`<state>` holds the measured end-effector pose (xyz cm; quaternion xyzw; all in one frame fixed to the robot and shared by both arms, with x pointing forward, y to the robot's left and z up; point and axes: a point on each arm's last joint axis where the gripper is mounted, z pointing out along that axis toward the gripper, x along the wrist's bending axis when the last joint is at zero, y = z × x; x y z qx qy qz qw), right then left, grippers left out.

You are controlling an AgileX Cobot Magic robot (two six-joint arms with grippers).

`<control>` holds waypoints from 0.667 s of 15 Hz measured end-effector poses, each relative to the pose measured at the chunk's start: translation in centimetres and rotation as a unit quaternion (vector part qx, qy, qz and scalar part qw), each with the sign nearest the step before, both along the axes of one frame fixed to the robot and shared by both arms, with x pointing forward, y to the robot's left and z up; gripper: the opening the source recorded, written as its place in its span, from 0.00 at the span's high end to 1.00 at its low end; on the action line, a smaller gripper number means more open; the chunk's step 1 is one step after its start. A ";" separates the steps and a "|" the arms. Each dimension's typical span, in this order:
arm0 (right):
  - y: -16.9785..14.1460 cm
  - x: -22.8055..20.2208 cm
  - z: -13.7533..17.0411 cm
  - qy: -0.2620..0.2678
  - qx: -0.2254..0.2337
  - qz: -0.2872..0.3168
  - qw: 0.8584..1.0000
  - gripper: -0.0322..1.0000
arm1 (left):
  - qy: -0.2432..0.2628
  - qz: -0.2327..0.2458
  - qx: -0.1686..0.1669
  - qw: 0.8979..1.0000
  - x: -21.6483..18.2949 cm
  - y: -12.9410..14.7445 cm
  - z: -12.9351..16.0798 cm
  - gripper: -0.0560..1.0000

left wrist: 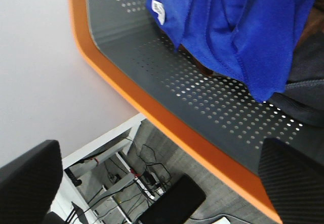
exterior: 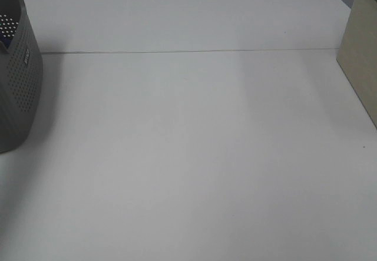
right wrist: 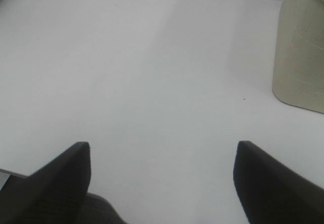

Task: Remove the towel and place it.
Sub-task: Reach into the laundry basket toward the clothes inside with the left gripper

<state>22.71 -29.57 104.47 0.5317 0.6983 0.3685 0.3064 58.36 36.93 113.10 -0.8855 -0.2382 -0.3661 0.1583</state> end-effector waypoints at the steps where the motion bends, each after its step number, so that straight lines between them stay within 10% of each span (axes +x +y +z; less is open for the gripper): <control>1: 0.0 0.0 0.0 0.000 0.000 0.000 1.000 0.23 | 0.018 0.007 -0.002 1.000 1.1 0.9 -1.8 0.02; 10: 0.0 0.0 0.0 0.000 0.000 0.000 1.000 0.23 | 0.145 -0.066 0.014 0.987 7.3 2.7 -14.8 0.02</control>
